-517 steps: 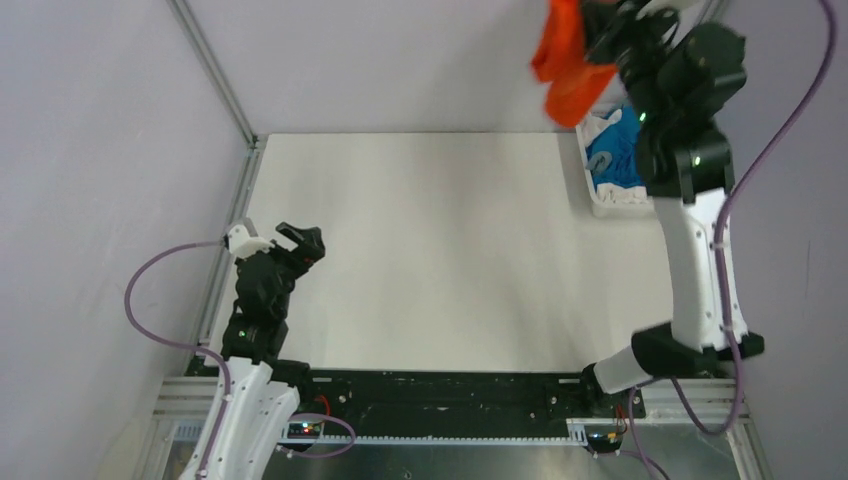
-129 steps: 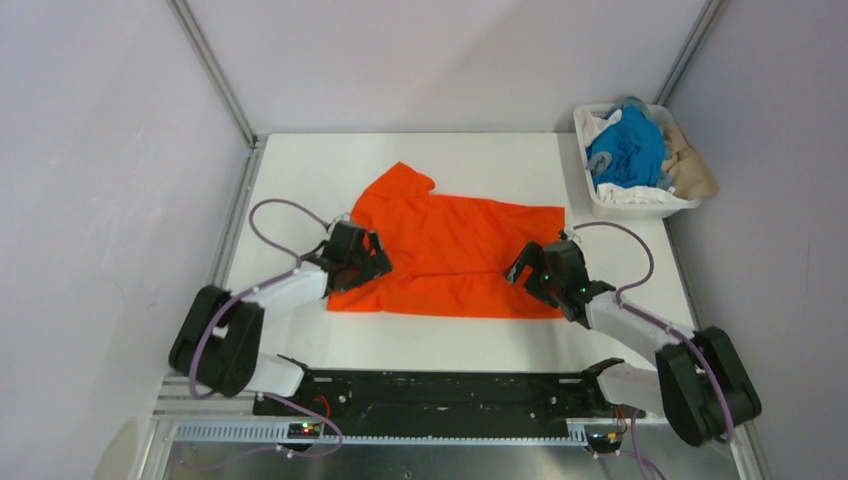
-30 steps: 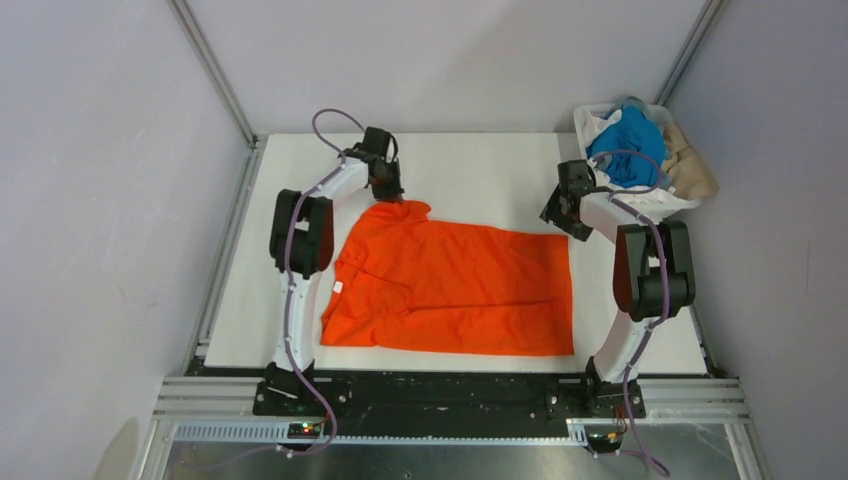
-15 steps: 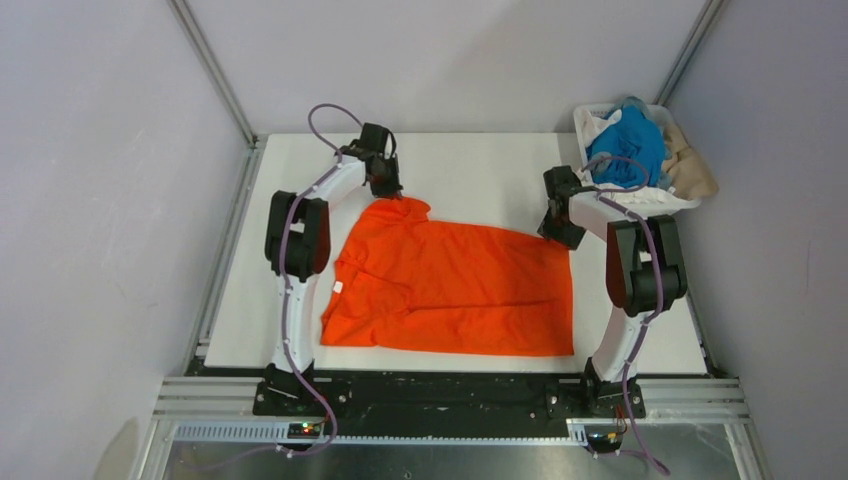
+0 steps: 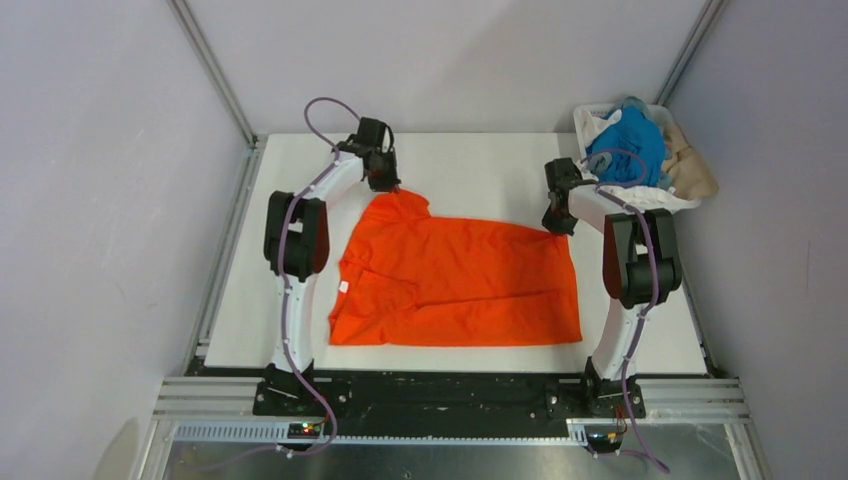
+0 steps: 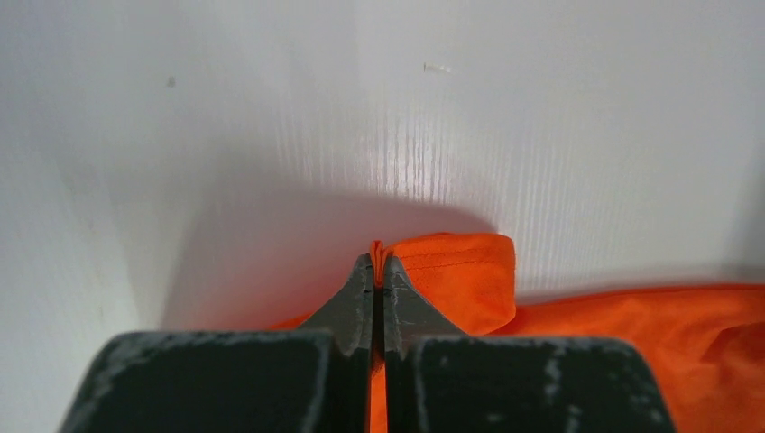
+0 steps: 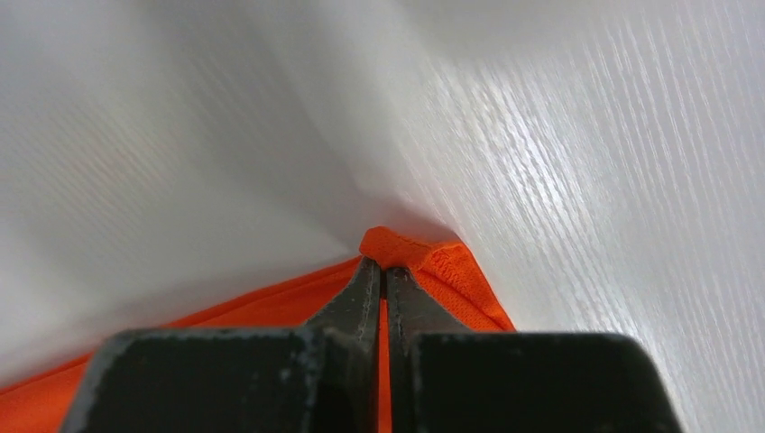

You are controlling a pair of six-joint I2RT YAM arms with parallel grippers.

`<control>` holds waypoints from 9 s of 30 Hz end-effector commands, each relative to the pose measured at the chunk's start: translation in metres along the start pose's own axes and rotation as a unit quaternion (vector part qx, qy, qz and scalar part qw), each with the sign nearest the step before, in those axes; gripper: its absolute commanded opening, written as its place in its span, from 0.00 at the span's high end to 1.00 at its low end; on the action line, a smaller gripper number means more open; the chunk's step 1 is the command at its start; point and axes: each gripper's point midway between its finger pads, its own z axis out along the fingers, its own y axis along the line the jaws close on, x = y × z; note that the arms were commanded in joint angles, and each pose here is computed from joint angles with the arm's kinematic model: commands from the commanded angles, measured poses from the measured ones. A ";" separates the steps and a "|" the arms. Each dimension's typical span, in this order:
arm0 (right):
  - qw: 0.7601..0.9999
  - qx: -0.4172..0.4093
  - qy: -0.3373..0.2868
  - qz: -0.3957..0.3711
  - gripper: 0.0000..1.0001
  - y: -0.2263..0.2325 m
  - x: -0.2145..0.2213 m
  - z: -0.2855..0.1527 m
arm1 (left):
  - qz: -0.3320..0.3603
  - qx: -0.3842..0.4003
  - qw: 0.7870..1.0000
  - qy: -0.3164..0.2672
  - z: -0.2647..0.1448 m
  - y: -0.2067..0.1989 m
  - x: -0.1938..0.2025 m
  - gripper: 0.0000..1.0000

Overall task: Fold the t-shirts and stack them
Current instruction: Grab the side of the flattened tshirt furthest away from the robot with both arms, then fold the other side of the tshirt into a rectangle, then rotate the tshirt 90 degrees, then grab the bottom of the folded rectangular tshirt with both arms, then fold the folded rectangular tshirt in 1/3 of the way

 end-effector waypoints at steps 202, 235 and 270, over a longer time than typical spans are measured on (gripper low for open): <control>0.880 -0.306 0.133 -0.338 0.82 -0.007 0.355 -0.185 | -0.011 0.090 0.987 0.132 -0.169 -0.004 0.397 1.00; 0.891 -0.411 0.003 -0.192 0.94 0.141 0.118 -0.183 | 0.028 0.068 0.993 -0.095 -0.124 -0.078 0.120 1.00; 0.887 -0.387 0.049 -0.245 0.00 0.113 0.177 -0.162 | -0.050 0.026 0.996 -0.066 -0.129 -0.008 0.166 0.02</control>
